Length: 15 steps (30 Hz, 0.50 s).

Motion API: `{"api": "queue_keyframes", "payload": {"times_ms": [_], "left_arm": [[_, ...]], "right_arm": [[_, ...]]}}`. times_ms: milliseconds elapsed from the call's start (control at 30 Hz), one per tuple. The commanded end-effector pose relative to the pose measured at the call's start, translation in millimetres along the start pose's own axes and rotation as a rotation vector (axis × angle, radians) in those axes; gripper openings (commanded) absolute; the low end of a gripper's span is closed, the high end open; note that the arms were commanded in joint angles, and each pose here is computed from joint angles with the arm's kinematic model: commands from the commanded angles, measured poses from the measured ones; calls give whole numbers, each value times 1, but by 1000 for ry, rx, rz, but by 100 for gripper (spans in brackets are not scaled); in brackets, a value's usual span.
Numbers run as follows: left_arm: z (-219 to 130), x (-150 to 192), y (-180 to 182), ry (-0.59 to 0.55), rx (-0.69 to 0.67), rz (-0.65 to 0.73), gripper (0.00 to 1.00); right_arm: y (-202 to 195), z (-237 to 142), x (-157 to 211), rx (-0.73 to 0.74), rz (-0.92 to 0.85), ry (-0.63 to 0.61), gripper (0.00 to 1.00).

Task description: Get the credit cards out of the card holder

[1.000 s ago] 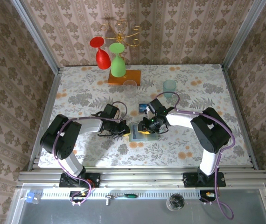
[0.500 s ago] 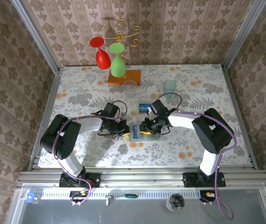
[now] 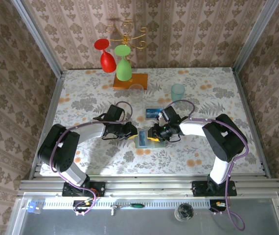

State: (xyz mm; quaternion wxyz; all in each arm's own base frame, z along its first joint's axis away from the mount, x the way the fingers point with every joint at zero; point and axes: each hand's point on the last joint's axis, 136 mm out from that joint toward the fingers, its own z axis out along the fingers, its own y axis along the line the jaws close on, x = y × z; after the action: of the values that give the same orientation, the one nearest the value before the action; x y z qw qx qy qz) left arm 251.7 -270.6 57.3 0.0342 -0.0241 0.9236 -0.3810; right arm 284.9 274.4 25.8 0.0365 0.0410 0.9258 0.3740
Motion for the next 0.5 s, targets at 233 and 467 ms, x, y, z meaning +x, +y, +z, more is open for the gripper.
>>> {"api": "queue_keyframes", "payload": {"times_ms": [233, 467], "left_arm": [[17, -2, -30, 59, 109, 18, 23], [26, 0, -31, 84, 114, 12, 23]], "right_arm": [[-9, -3, 2, 14, 27, -8, 29], [-8, -3, 2, 9, 27, -3, 29]]}}
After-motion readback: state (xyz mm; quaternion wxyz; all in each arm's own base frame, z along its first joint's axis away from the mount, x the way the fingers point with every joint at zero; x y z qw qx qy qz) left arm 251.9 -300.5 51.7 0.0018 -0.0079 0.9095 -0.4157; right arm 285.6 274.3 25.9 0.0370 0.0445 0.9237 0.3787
